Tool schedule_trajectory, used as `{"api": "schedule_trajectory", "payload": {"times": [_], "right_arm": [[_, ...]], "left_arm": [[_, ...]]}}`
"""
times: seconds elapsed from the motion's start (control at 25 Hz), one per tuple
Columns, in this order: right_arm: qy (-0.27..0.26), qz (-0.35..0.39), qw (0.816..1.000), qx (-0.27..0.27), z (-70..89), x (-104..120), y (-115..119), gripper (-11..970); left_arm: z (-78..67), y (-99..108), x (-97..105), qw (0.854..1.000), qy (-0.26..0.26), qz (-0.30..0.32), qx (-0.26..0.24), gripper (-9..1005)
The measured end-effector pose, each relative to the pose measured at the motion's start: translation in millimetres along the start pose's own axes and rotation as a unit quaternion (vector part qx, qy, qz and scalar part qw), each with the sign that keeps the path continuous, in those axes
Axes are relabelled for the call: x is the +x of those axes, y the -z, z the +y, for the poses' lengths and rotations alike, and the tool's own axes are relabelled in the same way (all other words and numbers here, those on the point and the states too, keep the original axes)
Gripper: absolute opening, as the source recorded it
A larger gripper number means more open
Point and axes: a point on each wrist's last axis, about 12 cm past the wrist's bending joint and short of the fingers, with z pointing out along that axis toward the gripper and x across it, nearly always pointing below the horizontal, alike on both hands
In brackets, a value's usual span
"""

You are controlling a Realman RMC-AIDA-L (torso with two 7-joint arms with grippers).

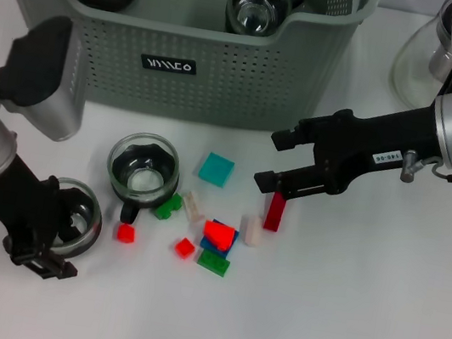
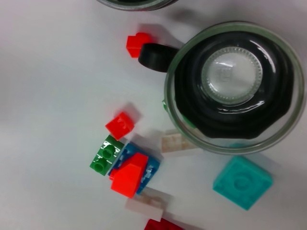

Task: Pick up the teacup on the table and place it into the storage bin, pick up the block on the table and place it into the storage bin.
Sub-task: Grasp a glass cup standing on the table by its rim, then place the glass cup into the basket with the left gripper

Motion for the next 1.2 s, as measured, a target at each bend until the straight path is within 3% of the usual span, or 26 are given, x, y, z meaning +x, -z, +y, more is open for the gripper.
{"api": "schedule_trajectory", "payload": {"times": [0.36, 0.6, 0.88, 1.2], "right_arm": [[0.003, -0.007, 1.0, 0.005, -1.6, 0, 2, 794], [0.003, -0.01, 1.0, 0.008, -2.3, 0, 4, 794], [0.007, -0.01, 1.0, 0.007, -2.1, 2, 5, 794], [0.018, -0.009, 1.0, 0.008, -2.2, 3, 5, 794]], "left_arm": [[-1.1, -2, -6, 1.0, -0.019, 0.015, -0.003, 395], [0.6, 0, -7, 1.0, -0.015, 0.013, -0.007, 209], [0.1, 2, -12, 1.0, -0.016, 0.015, -0.006, 126], [-12.4, 22, -21, 1.0, -0.023, -0.002, 0.021, 66]]}}
